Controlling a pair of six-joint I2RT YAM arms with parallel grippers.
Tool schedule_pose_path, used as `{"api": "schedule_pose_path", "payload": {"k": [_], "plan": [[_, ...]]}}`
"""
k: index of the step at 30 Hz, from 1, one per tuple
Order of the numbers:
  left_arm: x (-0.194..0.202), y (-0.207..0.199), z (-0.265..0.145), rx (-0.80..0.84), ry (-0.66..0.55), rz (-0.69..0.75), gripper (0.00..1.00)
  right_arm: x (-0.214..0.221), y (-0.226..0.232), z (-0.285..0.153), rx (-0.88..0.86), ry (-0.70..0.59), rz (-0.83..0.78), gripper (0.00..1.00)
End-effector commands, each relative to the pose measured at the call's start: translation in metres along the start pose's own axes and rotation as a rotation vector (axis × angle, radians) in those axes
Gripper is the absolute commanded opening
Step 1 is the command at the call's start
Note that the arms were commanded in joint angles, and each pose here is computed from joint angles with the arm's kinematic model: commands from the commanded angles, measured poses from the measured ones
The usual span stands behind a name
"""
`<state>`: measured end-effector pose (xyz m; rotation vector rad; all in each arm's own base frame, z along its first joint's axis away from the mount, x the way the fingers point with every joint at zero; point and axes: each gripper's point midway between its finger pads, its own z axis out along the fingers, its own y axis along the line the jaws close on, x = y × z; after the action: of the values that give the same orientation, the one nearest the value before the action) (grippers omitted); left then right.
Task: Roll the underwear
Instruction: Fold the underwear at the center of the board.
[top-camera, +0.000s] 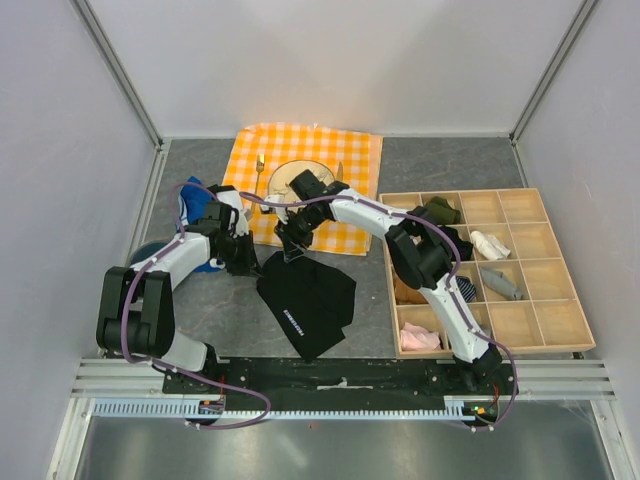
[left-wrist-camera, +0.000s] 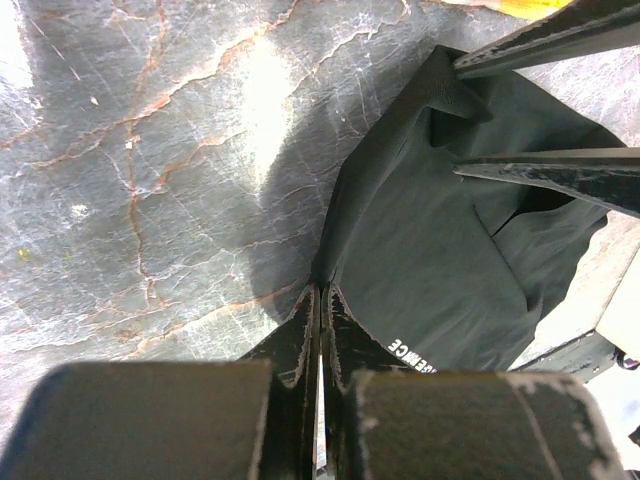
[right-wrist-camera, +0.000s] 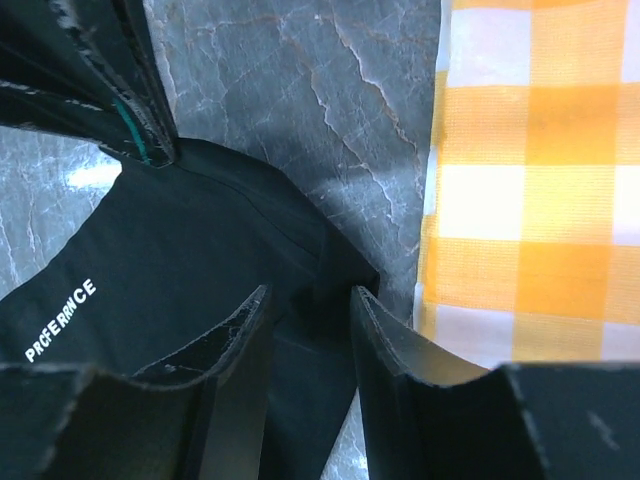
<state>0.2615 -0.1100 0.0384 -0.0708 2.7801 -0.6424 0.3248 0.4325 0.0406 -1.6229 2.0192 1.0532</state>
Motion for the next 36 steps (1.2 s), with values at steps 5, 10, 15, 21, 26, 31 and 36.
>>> {"api": "schedule_pose_path", "payload": {"k": [5, 10, 15, 21, 26, 31, 36], "plan": [[-0.016, -0.006, -0.003, 0.029, -0.039, 0.023, 0.02, -0.018, -0.001, -0.002, 0.01, -0.024, -0.034, 0.1], [-0.022, -0.011, -0.012, 0.037, -0.077, 0.032, 0.02, -0.047, 0.0, -0.028, 0.065, -0.073, -0.101, 0.0], [-0.027, -0.014, -0.02, 0.041, -0.095, 0.035, 0.02, -0.078, 0.0, -0.068, 0.122, -0.139, -0.153, 0.0], [-0.033, -0.03, -0.032, 0.101, -0.119, 0.042, 0.02, -0.069, 0.027, -0.09, 0.076, -0.112, -0.251, 0.0], [-0.023, -0.042, -0.036, 0.168, -0.099, 0.033, 0.02, -0.034, 0.049, -0.094, 0.016, -0.048, -0.282, 0.0], [-0.009, -0.05, -0.038, 0.195, -0.076, 0.026, 0.02, -0.005, 0.066, -0.092, -0.049, -0.006, -0.29, 0.0], [0.013, -0.059, -0.039, 0.188, -0.031, 0.031, 0.02, 0.017, 0.081, -0.09, -0.091, 0.03, -0.281, 0.0]]}}
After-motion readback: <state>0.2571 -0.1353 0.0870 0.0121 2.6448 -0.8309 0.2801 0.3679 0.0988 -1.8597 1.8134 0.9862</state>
